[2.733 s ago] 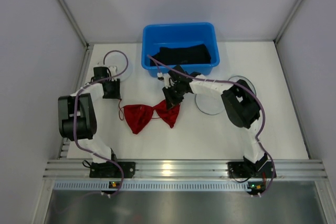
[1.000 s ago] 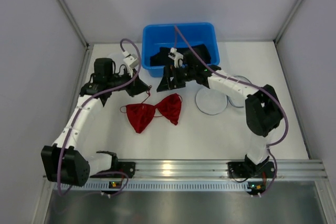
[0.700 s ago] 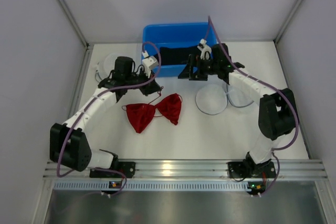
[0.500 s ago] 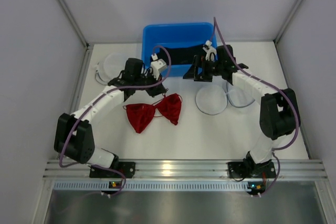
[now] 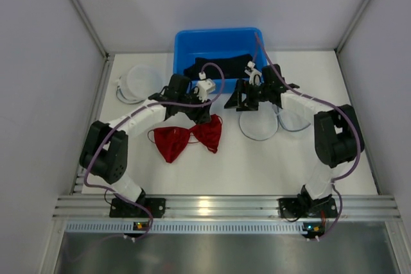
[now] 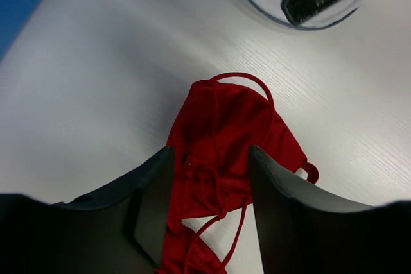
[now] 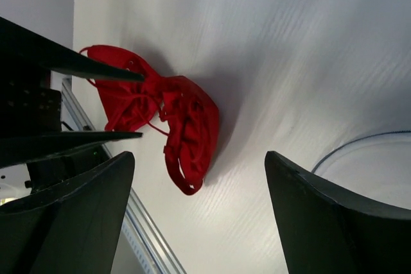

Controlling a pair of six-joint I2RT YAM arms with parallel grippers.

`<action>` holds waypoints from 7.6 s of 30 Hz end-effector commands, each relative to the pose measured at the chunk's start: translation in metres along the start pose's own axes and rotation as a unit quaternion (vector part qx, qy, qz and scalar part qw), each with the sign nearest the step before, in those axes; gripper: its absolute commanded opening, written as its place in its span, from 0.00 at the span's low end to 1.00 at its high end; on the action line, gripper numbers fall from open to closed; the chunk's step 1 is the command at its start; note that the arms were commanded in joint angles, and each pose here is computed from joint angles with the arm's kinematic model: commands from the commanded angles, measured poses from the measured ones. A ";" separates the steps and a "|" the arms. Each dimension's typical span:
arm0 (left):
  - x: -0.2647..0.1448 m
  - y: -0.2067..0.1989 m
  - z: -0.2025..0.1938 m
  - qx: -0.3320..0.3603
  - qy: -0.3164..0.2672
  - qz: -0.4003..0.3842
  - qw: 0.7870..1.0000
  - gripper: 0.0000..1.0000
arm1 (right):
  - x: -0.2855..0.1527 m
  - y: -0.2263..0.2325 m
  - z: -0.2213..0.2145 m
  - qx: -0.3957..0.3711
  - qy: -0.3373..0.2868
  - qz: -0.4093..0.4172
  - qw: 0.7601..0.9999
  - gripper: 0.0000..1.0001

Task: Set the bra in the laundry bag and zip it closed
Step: Adjust the bra at the center of the board.

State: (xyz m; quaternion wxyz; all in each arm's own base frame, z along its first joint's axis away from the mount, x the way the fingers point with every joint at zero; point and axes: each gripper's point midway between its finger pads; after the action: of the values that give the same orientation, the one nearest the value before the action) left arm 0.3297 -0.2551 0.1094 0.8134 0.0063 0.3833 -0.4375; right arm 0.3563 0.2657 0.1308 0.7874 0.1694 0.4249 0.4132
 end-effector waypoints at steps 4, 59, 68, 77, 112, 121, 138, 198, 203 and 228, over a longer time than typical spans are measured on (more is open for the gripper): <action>-0.061 0.004 0.053 -0.010 -0.066 0.049 0.997 0.65 | 0.015 0.011 -0.027 -0.006 0.027 0.049 0.998 0.79; -0.156 0.102 -0.125 -0.315 0.047 -0.034 0.947 0.34 | 0.025 0.043 -0.076 -0.018 0.067 0.102 0.992 0.80; -0.165 0.096 -0.105 -0.296 0.017 -0.033 0.954 0.00 | 0.040 0.040 -0.071 -0.017 0.061 0.110 0.992 0.75; -0.167 0.086 -0.082 -0.306 -0.002 -0.051 0.951 0.00 | 0.056 0.037 -0.054 -0.038 0.049 0.110 0.992 0.75; -0.173 0.121 -0.116 -0.308 0.043 0.043 0.950 0.55 | 0.070 0.057 -0.106 -0.002 0.096 0.123 0.988 0.37; -0.158 0.095 -0.161 -0.247 0.098 -0.001 0.964 0.59 | 0.078 0.083 -0.122 -0.007 0.112 0.150 0.982 0.40; -0.128 0.111 -0.130 -0.312 0.077 -0.065 0.945 0.49 | 0.065 0.085 -0.114 -0.034 0.121 0.145 0.981 0.71; -0.082 -0.019 -0.079 0.103 0.112 0.166 0.974 0.00 | 0.042 0.019 -0.045 0.156 0.052 0.105 0.981 0.96; -0.079 -0.028 -0.076 0.137 0.109 0.194 0.965 0.00 | 0.034 0.015 -0.049 0.119 0.082 0.097 0.985 0.93; -0.095 0.071 -0.052 0.014 0.092 0.314 0.945 0.00 | -0.014 0.041 -0.140 0.025 0.230 0.130 0.964 0.74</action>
State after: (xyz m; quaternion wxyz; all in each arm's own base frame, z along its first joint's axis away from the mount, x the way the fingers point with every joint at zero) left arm 0.2961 -0.1168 0.0912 0.8507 0.1856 0.4637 -0.1637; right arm 0.2322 0.2569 0.0792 0.6263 0.1502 0.5823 0.4961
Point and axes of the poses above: each gripper's point midway between its finger pads, its own x axis out along the fingers, its own y axis along the line the jaws close on, z = x × y, and after that the axes turned 11 degrees about -x, right-handed
